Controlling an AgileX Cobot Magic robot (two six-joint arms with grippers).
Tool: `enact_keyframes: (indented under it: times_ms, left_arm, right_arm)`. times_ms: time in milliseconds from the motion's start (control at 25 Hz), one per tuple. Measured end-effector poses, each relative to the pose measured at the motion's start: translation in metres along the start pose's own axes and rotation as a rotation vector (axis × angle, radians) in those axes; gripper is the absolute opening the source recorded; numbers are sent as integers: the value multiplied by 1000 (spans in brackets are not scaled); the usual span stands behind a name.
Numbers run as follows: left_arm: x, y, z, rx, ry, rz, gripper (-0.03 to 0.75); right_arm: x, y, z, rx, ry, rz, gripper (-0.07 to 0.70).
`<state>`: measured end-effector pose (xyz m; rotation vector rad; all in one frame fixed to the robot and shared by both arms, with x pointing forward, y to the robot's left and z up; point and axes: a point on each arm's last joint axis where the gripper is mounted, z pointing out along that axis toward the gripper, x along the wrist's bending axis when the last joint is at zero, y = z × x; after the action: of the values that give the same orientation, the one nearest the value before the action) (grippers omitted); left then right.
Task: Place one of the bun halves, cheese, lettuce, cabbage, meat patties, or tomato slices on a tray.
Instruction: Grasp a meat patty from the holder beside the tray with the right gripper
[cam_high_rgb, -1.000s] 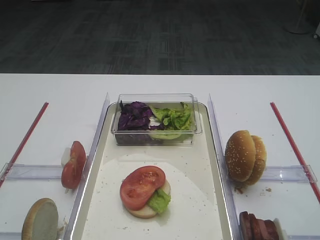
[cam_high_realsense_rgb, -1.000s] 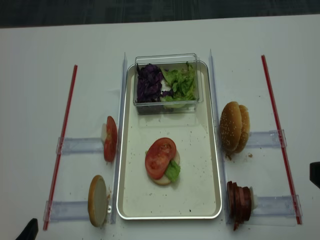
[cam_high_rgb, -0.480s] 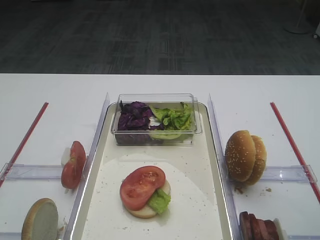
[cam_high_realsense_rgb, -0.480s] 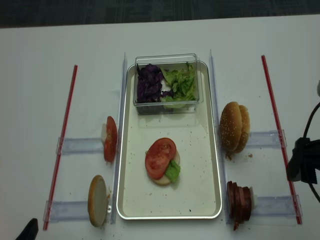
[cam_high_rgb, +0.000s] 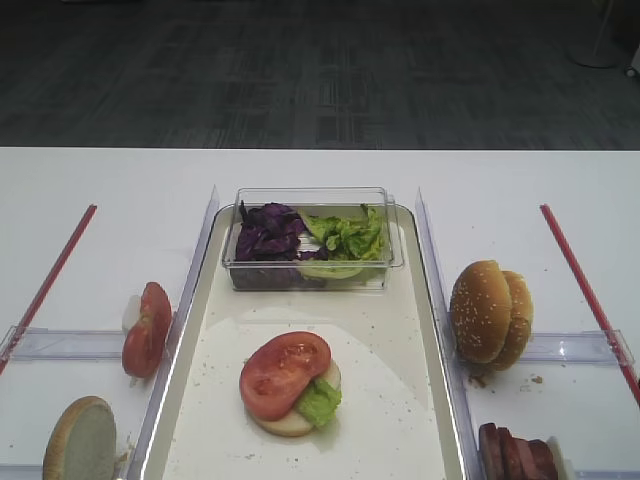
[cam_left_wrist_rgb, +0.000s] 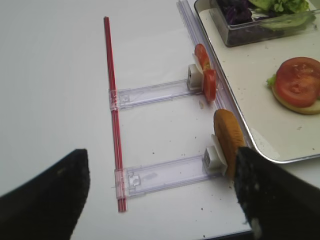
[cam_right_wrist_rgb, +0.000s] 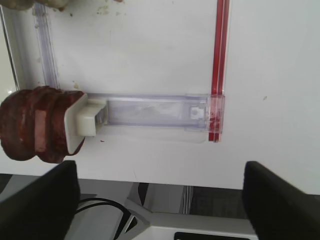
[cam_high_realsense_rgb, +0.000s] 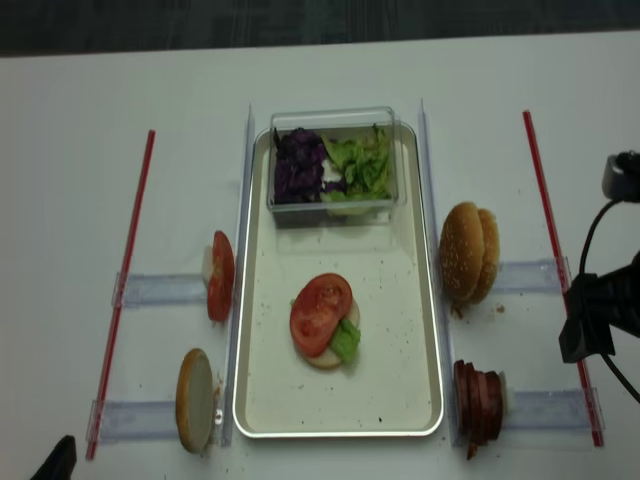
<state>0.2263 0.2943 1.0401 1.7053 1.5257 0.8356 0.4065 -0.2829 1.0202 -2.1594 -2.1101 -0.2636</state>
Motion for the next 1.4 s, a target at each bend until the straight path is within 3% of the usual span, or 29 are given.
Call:
enact_keyframes:
  times_ms: [800, 1400]
  left_arm:
    - [0, 0, 0, 0, 0, 0, 545]
    - [0, 0, 0, 0, 0, 0, 545]
  right_arm:
    - [-2, 9, 8, -2, -4, 5, 669]
    - [4, 7, 8, 24, 57, 30, 669]
